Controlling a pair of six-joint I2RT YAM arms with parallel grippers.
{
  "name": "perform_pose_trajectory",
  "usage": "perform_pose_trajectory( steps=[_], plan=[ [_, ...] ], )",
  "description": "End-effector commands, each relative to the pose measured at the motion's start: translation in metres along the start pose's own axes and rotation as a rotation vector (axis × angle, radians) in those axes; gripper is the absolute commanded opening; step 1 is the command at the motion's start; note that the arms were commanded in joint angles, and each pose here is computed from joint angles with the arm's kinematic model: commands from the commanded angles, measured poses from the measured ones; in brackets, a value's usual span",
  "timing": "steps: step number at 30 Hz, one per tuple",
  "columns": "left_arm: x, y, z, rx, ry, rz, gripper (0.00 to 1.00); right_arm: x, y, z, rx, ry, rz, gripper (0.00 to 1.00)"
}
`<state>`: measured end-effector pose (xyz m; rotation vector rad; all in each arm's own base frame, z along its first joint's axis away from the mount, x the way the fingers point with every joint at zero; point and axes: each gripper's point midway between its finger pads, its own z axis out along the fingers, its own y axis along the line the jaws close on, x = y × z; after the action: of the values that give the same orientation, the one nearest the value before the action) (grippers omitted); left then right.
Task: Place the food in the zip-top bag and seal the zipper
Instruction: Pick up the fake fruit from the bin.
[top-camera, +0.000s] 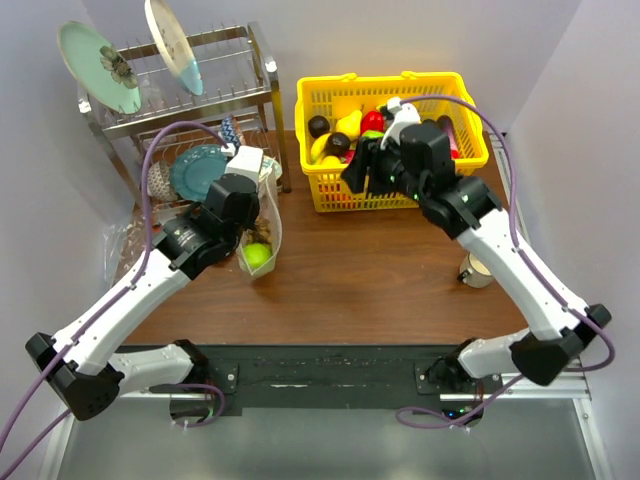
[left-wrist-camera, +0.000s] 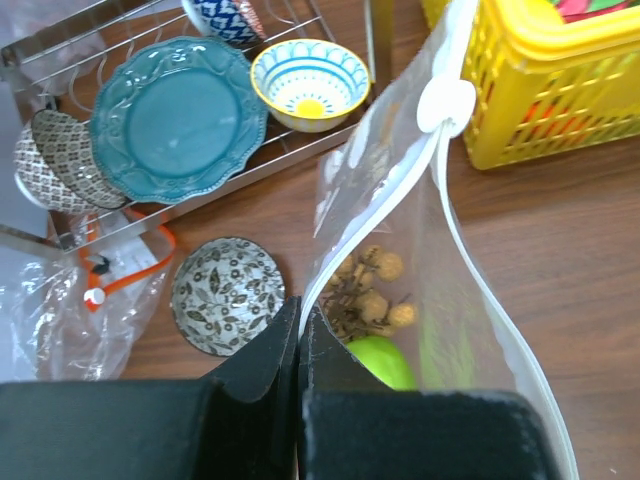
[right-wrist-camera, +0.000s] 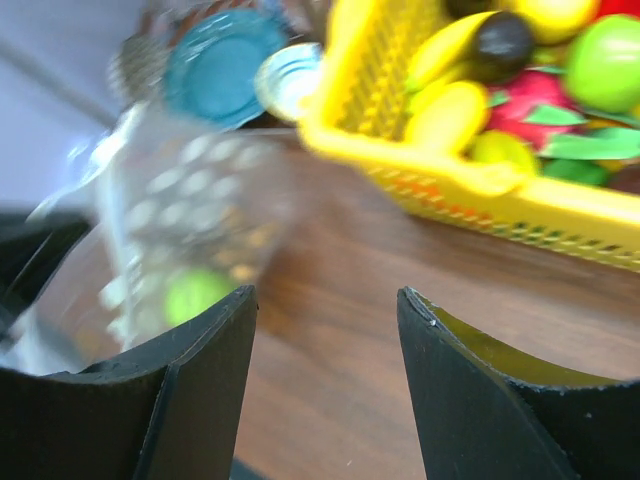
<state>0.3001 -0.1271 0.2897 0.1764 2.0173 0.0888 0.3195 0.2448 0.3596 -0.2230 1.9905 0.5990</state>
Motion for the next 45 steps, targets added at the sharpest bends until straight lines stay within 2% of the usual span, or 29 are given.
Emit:
perform_pose_trajectory(
  steps=[1,10,12,13,15,16,18,20,21,35,38,39,42,45],
  plan=[
    [-0.006,0.012,0.006,-0.076,-0.043,0.019,0.00,-0.033,-0.034,0.018,0.070,-0.045,0.025,0.62],
    [0.008,-0.024,0.017,0.095,-0.052,-0.015,0.00,-0.061,-0.110,0.090,0.217,-0.037,0.099,0.65],
    [0.013,-0.030,0.020,0.119,-0.054,-0.023,0.00,-0.051,-0.131,0.115,0.254,0.002,0.111,0.67],
    [0.015,-0.031,0.022,0.122,-0.053,-0.025,0.00,-0.063,-0.139,0.117,0.267,-0.021,0.112,0.72],
    [0.021,-0.035,0.026,0.135,-0.054,-0.029,0.00,-0.049,-0.161,0.141,0.317,0.025,0.121,0.83],
    [0.027,-0.036,0.028,0.136,-0.044,-0.024,0.00,-0.059,-0.169,0.145,0.338,0.006,0.121,0.93],
    [0.028,-0.041,0.030,0.156,-0.052,-0.035,0.00,-0.040,-0.189,0.169,0.377,0.060,0.119,0.97],
    [0.031,-0.046,0.032,0.181,-0.049,-0.037,0.00,-0.049,-0.200,0.177,0.402,0.043,0.109,0.98],
    [0.031,-0.048,0.031,0.187,-0.050,-0.037,0.00,-0.033,-0.214,0.192,0.426,0.085,0.110,0.99],
    [0.049,-0.048,0.035,0.191,-0.045,-0.036,0.00,0.004,-0.259,0.262,0.465,0.092,0.093,0.96],
    [0.050,-0.047,0.035,0.188,-0.049,-0.031,0.00,0.001,-0.258,0.262,0.455,0.078,0.088,0.84],
    [0.051,-0.046,0.035,0.186,-0.046,-0.029,0.00,0.003,-0.258,0.261,0.455,0.082,0.082,0.77],
    [0.052,-0.047,0.034,0.193,-0.047,-0.027,0.00,-0.016,-0.251,0.248,0.442,0.035,0.057,0.65],
    [0.053,-0.050,0.035,0.205,-0.047,-0.028,0.00,-0.037,-0.238,0.233,0.410,-0.005,0.039,0.63]
  ],
)
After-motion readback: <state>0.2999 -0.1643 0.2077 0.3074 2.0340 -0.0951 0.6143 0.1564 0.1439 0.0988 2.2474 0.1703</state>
